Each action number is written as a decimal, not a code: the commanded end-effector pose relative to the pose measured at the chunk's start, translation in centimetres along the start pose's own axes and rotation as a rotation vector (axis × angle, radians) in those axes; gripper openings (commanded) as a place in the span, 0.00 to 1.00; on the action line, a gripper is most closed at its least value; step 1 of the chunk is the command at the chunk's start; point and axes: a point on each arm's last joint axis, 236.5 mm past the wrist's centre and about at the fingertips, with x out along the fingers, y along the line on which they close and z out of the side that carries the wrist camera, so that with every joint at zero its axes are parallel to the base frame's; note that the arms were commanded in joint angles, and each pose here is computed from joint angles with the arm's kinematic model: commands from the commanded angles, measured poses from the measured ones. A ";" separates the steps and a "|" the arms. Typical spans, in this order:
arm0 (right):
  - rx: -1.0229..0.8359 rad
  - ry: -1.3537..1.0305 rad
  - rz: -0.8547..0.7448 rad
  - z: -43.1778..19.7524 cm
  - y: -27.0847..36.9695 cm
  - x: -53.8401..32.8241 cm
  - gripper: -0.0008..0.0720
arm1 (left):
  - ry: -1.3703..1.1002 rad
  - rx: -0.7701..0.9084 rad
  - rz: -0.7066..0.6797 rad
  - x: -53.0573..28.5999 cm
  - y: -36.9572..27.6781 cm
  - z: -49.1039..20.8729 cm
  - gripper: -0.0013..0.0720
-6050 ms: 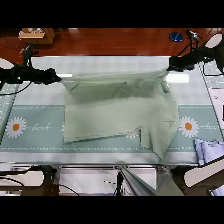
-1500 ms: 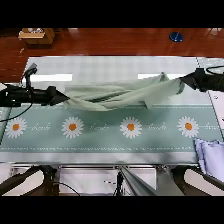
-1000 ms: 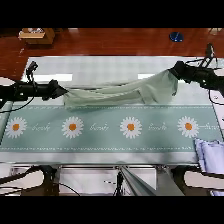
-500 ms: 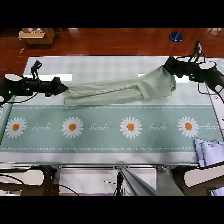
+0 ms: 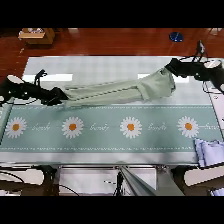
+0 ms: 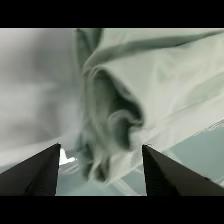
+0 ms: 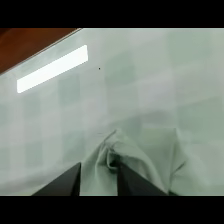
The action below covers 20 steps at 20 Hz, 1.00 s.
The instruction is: Fold the shirts.
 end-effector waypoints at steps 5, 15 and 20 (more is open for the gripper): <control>-0.037 0.145 -0.304 -0.6 -9.6 -8.9 0.82 | -0.092 -0.076 0.082 -5.5 3.7 0.9 0.86; 0.187 0.326 0.178 -6.2 -3.6 -2.5 0.83 | -0.086 -0.063 0.082 -5.2 3.3 0.8 0.69; 0.184 0.404 0.153 -9.6 -3.0 1.1 0.83 | -0.084 -0.065 0.081 -5.2 3.3 0.8 0.63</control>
